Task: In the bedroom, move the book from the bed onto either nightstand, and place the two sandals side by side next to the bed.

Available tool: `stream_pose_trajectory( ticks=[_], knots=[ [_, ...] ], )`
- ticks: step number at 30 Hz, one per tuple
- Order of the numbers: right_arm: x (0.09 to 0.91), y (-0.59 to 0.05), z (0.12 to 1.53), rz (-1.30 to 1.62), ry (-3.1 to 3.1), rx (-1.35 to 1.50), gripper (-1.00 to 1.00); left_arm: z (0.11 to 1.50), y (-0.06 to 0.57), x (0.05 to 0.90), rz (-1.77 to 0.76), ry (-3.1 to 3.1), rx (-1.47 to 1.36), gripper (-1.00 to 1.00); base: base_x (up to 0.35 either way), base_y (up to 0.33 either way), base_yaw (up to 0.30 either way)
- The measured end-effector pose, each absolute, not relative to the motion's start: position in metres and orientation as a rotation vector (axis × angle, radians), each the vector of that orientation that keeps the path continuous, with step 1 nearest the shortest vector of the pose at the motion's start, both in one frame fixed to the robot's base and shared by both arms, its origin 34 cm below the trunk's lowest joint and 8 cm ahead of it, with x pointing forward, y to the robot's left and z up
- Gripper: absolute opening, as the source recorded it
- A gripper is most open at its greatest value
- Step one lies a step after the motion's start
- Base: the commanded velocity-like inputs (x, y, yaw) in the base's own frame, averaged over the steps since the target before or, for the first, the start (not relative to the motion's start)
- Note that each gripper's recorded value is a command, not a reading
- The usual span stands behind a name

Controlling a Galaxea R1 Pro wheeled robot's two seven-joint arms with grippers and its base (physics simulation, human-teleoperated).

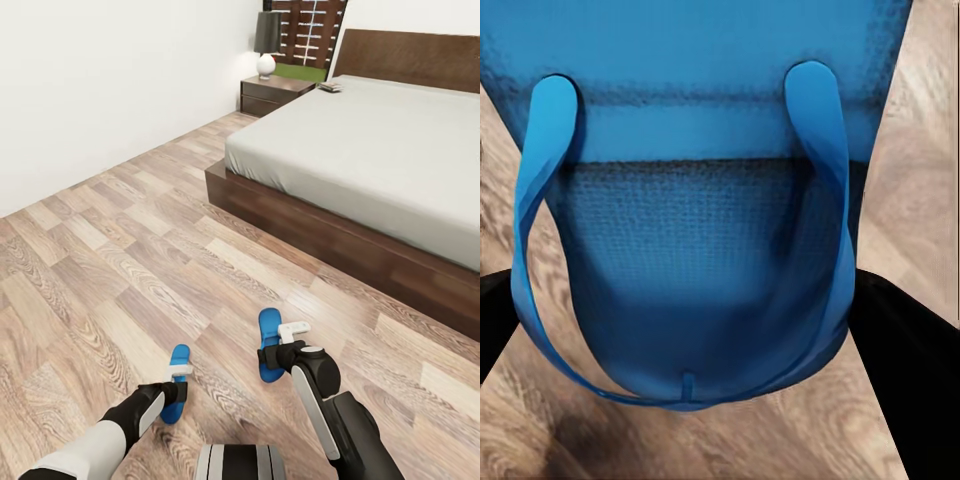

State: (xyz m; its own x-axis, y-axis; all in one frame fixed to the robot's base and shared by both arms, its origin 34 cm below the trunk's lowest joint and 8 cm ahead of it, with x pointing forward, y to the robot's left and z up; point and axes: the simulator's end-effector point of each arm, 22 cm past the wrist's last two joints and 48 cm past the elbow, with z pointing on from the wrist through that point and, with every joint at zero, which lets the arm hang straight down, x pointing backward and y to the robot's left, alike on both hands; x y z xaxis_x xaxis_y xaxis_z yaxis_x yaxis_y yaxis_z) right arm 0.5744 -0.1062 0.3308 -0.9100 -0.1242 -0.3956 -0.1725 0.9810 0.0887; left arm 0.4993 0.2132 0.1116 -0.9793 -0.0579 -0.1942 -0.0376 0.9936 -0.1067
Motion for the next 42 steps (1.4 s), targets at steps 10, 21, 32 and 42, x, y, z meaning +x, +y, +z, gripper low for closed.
stream_pose_trajectory(
  ticks=[10, 21, 32, 42],
  knots=[
    [0.574, -0.107, 0.341, 0.158, 2.718, -0.222, -1.0, 0.134, 0.211, 0.523, -0.159, 2.883, -0.06, -1.0, 0.0, 0.0, 0.0],
    [0.577, -0.108, 0.358, 0.145, 2.693, -0.227, -1.0, 0.155, 0.21, 0.539, -0.159, 2.84, -0.055, -1.0, 0.0, 0.0, 0.0],
    [0.566, -0.122, 0.342, 0.094, 2.731, -0.22, -1.0, 0.177, 0.21, 0.554, -0.158, 2.797, -0.048, -1.0, 0.0, 0.0, 0.0],
    [0.573, -0.142, 0.336, 0.04, 2.69, -0.155, -1.0, 0.201, 0.209, 0.572, -0.161, 2.745, -0.047, -1.0, 0.0, 0.0, 0.0]
  ],
)
